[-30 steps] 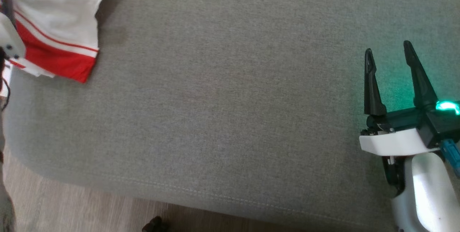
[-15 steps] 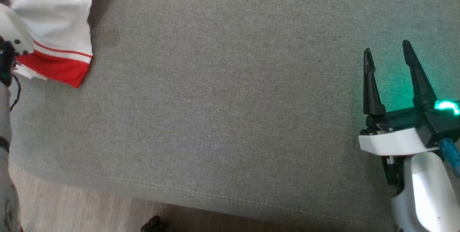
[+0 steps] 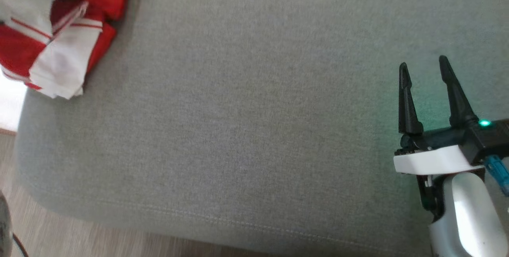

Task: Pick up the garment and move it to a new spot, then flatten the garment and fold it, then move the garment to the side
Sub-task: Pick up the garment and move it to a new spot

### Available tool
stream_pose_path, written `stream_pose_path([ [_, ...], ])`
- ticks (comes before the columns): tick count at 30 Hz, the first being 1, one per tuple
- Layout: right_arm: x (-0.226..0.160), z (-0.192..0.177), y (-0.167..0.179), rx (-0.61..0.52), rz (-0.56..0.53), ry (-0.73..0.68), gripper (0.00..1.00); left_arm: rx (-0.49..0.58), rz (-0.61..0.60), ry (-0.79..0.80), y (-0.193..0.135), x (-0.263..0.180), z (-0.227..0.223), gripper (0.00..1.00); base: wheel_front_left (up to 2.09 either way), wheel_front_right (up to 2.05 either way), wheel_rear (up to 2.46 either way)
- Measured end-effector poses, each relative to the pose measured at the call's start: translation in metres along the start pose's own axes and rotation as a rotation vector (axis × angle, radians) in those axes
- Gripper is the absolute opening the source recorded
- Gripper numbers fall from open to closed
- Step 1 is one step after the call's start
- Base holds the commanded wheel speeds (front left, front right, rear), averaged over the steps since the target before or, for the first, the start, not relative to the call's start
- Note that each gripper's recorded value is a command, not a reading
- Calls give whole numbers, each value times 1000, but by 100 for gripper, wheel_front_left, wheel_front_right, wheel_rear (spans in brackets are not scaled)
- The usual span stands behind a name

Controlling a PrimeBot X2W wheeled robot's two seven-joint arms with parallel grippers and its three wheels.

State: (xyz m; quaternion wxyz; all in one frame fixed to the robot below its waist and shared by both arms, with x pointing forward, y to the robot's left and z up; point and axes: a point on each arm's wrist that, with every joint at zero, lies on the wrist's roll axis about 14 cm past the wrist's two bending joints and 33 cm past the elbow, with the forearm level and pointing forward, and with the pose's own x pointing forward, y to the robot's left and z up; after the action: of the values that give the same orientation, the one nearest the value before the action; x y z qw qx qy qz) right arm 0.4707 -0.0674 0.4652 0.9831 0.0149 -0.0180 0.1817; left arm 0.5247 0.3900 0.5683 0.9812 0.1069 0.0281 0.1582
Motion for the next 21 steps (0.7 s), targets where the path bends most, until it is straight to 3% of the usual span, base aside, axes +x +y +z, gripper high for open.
stream_pose_path([
  [7,-14,35,-2,16,-21,-69,100,-19,-72,-311,-18,-18,113,0,0,0,0],
  [9,-17,38,-4,19,-30,-72,100,-20,-98,-348,-25,-23,127,0,0,0,0],
  [13,-29,52,-11,33,-60,-102,100,-27,-210,-454,-65,-41,164,0,0,0,0],
  [21,-54,74,-41,56,-159,-158,100,-109,-476,-485,-175,-74,189,0,0,0,0],
])
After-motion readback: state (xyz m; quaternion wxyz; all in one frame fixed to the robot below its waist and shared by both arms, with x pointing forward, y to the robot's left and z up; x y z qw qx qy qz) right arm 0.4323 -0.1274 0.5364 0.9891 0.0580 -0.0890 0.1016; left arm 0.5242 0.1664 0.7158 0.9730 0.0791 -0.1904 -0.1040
